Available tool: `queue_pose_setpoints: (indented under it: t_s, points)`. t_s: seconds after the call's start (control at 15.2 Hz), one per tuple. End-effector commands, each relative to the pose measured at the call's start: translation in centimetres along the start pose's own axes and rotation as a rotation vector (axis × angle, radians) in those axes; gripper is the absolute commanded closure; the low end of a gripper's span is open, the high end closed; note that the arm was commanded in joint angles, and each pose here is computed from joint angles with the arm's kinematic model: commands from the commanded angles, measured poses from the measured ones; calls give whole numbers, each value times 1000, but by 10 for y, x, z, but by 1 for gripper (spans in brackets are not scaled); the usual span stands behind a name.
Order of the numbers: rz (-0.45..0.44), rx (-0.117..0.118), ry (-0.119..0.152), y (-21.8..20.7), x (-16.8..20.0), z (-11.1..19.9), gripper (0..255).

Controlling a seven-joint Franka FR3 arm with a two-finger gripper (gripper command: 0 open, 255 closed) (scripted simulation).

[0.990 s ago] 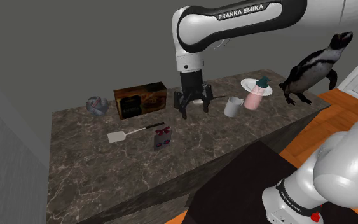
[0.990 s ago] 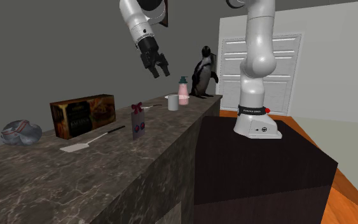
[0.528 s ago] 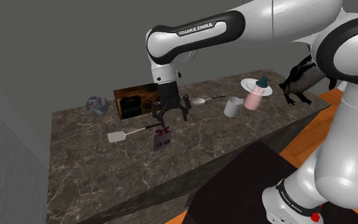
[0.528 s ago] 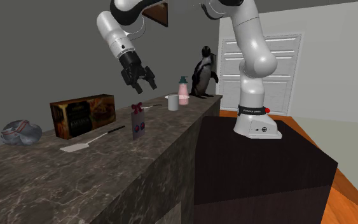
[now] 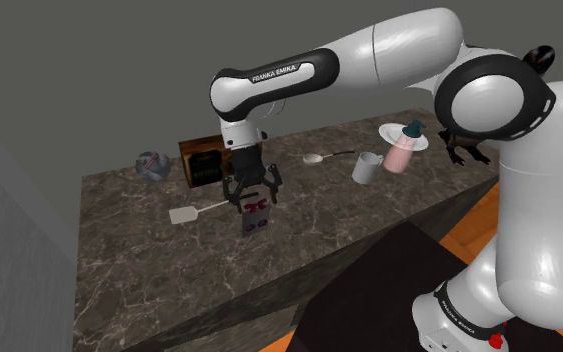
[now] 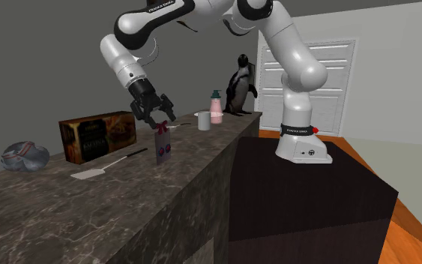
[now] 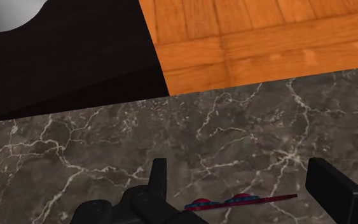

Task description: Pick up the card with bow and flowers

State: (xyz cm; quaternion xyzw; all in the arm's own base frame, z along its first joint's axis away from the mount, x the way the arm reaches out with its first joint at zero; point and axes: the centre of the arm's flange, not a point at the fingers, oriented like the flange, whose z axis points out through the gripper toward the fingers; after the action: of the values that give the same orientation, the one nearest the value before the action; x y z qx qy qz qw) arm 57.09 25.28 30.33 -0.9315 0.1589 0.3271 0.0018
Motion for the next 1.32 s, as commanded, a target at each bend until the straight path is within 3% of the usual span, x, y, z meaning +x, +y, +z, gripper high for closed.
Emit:
queue_pose_setpoints:
  t_s: [0.0,0.26,0.33,0.92,1.25]
  points:
    - [0,0,0,-2,6,9,0]
    - [0,0,0,-2,11,16,0]
    - [0,0,0,-2,11,16,255]
    - [0,0,0,-2,11,16,255]
    - [0,0,0,0,-5,-5,255]
